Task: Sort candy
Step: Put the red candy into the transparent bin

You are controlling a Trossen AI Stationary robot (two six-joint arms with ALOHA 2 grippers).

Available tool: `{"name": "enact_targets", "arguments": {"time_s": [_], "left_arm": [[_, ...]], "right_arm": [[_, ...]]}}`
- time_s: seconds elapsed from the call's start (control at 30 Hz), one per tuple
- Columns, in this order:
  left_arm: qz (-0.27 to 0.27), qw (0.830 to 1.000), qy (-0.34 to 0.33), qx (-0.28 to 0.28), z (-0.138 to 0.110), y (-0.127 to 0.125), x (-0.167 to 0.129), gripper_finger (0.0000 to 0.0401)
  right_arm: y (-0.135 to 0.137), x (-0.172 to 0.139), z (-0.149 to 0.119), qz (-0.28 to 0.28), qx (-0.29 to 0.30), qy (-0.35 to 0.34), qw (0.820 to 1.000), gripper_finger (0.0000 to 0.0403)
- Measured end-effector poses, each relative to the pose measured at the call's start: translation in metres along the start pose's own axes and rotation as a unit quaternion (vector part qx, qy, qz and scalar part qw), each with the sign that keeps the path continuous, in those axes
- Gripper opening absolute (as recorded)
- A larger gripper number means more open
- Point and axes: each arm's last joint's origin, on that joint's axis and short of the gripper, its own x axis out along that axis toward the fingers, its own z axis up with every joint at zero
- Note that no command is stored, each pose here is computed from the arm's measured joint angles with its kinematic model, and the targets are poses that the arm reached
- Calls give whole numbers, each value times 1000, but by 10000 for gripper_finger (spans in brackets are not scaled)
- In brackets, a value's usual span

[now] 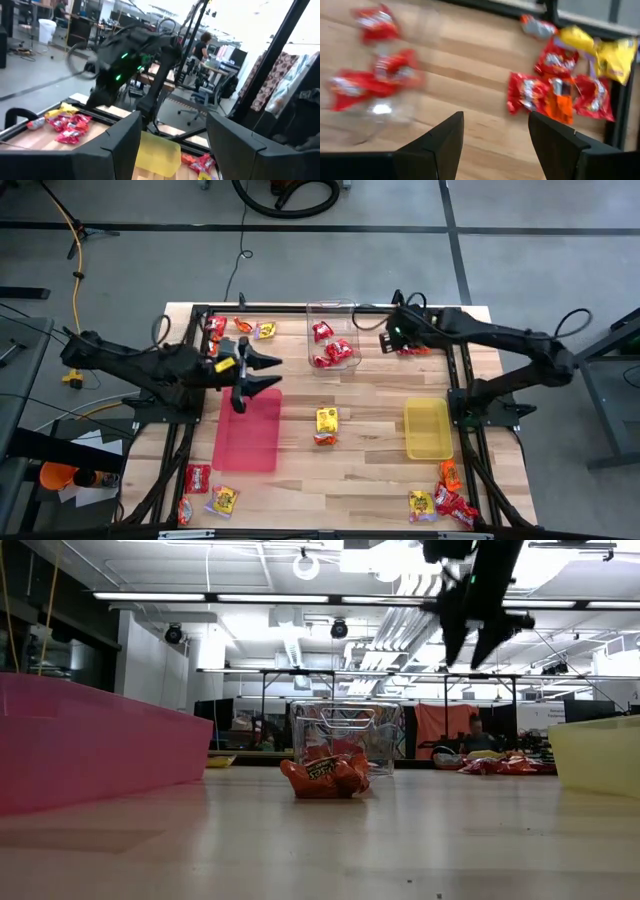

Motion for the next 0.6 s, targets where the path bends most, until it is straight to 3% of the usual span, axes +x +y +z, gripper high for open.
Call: {"name": "enact_targets", "arguments": {"time_s": [0.17, 0.33, 0.47, 0.6], "left_arm": [[12, 1000, -9, 0, 7, 6, -8, 211], [53, 998, -15, 2, 7, 13, -6, 211], [88, 996, -26, -17, 8, 18, -3, 211], [118, 991, -41, -39, 10, 23, -2, 211]], "right_arm": [[-16, 47, 9, -56, 7, 60, 997, 217], [-29, 84, 14, -38, -1, 86, 996, 217], [-44, 108, 8, -63, -13, 119, 991, 217], [-54, 124, 6, -63, -13, 107, 992, 217]]}}
